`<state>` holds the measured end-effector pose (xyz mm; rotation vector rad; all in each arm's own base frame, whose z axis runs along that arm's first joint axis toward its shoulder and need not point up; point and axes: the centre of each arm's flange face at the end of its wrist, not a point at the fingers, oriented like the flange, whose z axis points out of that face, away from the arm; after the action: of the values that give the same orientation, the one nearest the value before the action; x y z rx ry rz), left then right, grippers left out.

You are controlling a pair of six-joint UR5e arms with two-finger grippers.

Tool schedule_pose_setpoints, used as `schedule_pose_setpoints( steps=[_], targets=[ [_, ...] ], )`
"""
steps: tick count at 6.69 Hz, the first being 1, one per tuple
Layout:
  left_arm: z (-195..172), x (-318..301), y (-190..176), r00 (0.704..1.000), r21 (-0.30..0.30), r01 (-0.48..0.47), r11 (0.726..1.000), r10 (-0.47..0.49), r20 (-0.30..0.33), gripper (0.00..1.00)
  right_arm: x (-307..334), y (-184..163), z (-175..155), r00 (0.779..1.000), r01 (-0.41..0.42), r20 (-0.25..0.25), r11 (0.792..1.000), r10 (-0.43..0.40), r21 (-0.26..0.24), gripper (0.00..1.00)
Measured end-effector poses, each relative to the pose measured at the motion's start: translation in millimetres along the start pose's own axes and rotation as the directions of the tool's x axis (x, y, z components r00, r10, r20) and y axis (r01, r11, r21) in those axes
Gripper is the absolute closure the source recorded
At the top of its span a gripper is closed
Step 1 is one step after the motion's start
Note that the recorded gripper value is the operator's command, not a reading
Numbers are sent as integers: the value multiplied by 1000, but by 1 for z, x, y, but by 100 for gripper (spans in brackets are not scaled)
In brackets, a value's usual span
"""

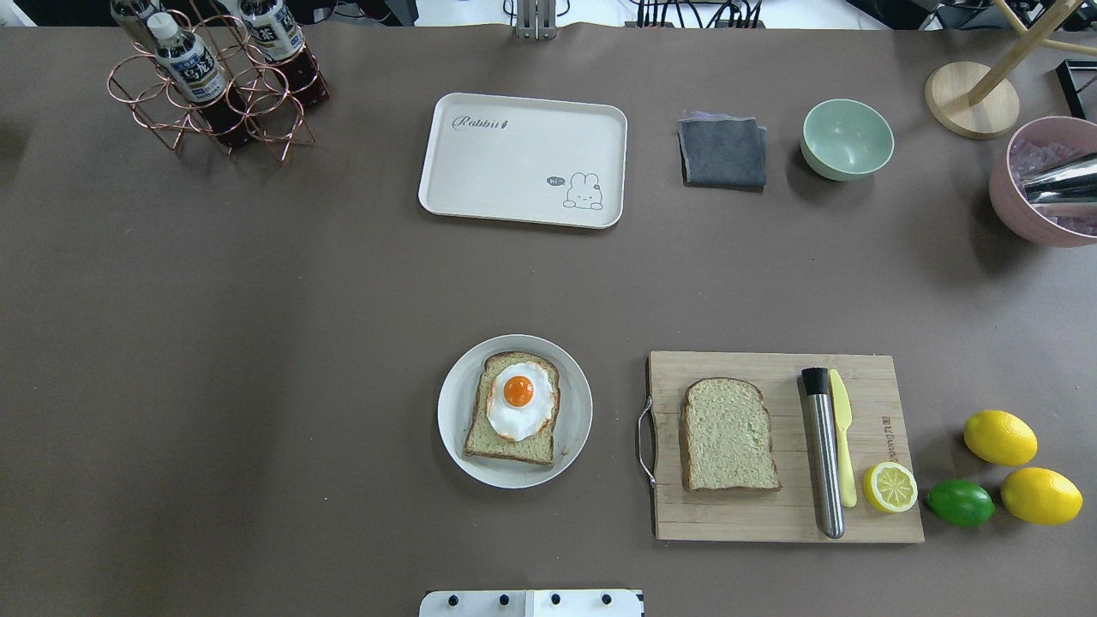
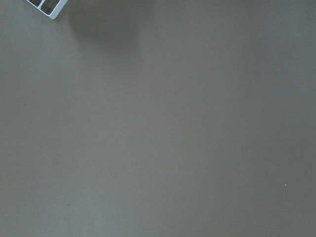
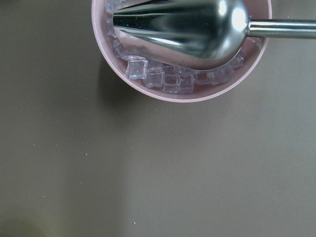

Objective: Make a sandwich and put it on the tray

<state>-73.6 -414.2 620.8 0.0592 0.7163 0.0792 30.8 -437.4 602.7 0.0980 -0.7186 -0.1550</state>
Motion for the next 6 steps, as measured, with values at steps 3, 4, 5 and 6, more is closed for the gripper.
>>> schedule_pose_setpoints(
  steps=[3, 4, 5, 6],
  targets=[
    [-2, 2, 0, 1000, 4, -4, 1000, 4, -1, 2, 1, 0, 0, 1000, 2, -5, 1000, -2, 0, 0],
    [-2, 2, 0, 1000, 4, -3, 1000, 3, -1, 2, 0, 0, 0, 1000, 6, -5, 1000, -6, 1, 0],
    [-3, 3, 0, 1000, 5, -2, 1000, 2, -1, 2, 0, 0, 0, 1000, 8, -4, 1000, -8, 1, 0],
    [-4, 3, -1, 1000, 7, -5, 1000, 5, 0, 2, 0, 0, 0, 1000, 10, -1, 1000, -10, 1, 0]
  ],
)
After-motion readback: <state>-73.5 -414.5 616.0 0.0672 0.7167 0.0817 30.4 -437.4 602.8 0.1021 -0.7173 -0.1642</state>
